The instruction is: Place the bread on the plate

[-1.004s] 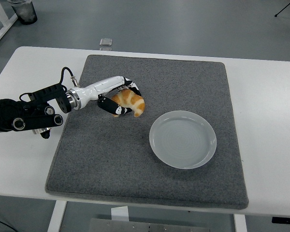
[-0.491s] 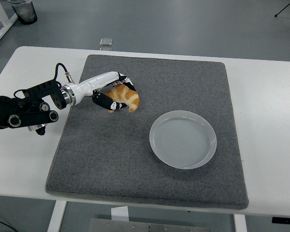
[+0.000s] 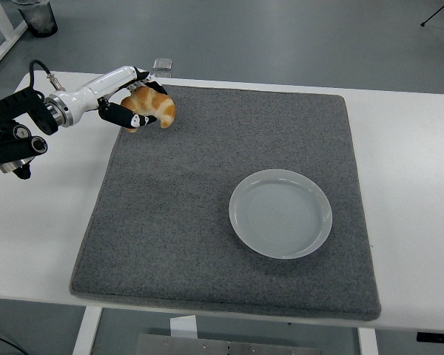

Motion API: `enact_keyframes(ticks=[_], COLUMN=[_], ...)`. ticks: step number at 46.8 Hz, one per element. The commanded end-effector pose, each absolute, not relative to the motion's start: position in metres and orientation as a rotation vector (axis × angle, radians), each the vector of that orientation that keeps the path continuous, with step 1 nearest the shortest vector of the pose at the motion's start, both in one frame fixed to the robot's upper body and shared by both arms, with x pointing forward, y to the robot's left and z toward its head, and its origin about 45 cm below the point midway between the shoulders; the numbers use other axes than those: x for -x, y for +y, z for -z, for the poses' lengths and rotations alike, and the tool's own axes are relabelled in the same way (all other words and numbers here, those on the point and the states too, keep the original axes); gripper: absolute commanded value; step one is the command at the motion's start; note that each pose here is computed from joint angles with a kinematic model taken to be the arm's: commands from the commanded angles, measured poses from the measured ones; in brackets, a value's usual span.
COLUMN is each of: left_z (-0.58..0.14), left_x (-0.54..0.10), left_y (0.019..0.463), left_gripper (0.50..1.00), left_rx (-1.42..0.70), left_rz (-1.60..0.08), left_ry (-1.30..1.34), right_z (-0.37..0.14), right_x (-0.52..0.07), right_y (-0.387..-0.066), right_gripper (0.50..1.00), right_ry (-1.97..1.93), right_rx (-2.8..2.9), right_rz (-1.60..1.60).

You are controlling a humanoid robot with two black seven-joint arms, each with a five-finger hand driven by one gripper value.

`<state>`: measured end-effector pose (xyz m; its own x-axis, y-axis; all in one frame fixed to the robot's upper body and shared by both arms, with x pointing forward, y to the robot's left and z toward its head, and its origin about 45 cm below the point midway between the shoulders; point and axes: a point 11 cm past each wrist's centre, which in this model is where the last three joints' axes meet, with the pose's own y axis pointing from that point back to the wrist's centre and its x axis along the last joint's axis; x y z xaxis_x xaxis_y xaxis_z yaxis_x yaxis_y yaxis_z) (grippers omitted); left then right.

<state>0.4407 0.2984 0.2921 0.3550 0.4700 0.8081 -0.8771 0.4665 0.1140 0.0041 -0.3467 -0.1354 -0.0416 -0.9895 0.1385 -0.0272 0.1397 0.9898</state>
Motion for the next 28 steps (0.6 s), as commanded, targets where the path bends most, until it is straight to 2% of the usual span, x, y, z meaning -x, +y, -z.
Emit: enact_keyframes(ticks=[1, 10, 16, 28], left_z=[-0.313, -0.375, -0.404, -0.398], left_x=[-0.448, -0.463, -0.465, -0.451], left_y=[0.289, 0.256, 0.215, 0.127], left_gripper=[0.500, 0.500, 0.500, 0.500], left_rx=[-0.582, -0.516, -0.464, -0.394], left_rz=[-0.913, -0.831, -0.736, -0.551], left_ry=[-0.812, -0.885, -0.924, -0.936], right_z=[0.135, 0.135, 0.135, 0.135], right_x=[-0.004, -0.005, -0.004, -0.004], right_y=[-0.347, -0.347, -0.347, -0.347], right_gripper=[0.952, 0.952, 0.952, 0.952], right_ry=[-1.323, -1.324, -1.323, -1.323], right_rx=[-1.108, -1.109, -1.108, -1.108], right_rz=[1.119, 1.118, 1.119, 1.119])
